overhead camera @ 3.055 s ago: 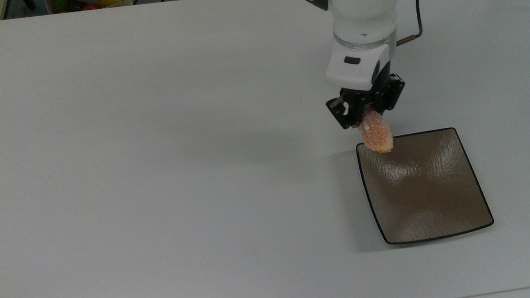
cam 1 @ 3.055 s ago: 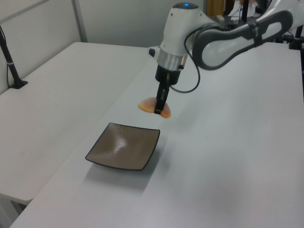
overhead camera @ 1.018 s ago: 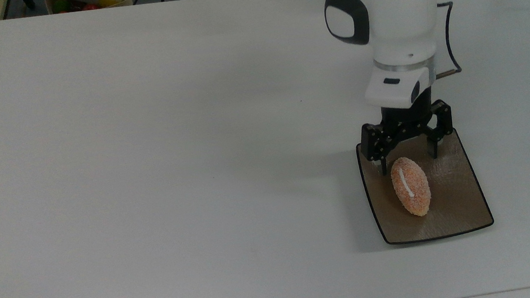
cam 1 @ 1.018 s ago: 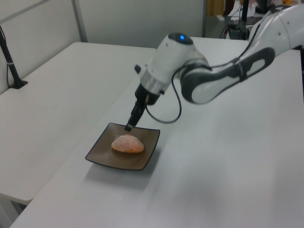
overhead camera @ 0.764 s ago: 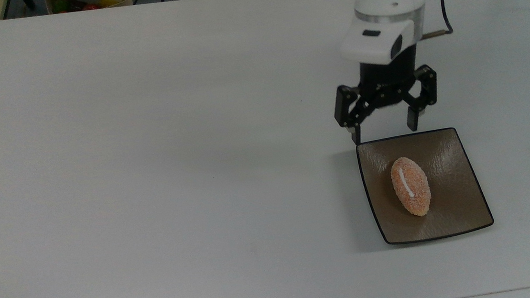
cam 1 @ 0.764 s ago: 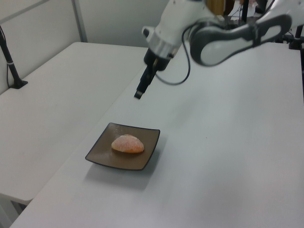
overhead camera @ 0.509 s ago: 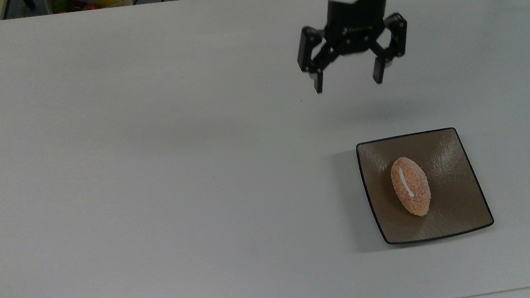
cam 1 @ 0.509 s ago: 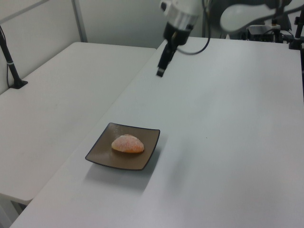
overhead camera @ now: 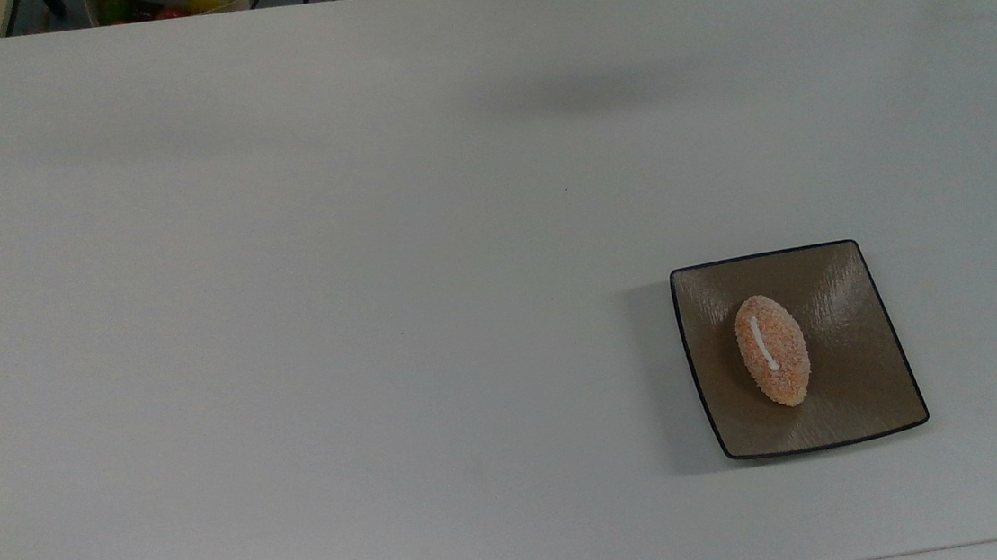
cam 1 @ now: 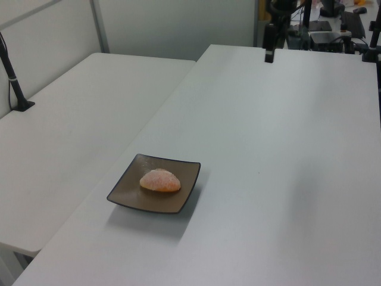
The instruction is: Bread is placed on a ceramic plate
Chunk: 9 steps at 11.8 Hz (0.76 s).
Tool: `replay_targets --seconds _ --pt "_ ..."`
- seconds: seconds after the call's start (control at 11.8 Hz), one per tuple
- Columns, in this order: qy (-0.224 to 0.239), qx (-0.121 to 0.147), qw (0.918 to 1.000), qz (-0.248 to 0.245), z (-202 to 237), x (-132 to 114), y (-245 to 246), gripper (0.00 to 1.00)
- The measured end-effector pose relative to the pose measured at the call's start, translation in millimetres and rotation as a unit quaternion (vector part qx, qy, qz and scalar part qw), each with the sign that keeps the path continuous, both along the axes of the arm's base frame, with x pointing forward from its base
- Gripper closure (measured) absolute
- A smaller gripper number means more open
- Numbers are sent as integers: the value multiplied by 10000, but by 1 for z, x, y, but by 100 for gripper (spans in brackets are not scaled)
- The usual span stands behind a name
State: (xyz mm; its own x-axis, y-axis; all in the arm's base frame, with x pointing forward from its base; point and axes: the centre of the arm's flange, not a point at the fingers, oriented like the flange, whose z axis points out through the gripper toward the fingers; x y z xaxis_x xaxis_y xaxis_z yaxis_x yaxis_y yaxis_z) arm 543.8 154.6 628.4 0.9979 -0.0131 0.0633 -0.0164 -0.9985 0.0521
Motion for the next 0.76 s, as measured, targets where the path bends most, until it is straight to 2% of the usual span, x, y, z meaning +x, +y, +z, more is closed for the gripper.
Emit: replay_targets --seconds 0.17,0.25,0.42,0.59,0.76 --pt "116 92 9997 -219 0 -15 -26 0" --pt "186 117 9996 -170 -4 -22 -33 0" --pt "83 213 9997 90 -7 -19 -44 0" --pt "-106 334 9973 645 -12 -9 -62 0" --pt "-101 409 9956 843 -16 -7 -71 0"
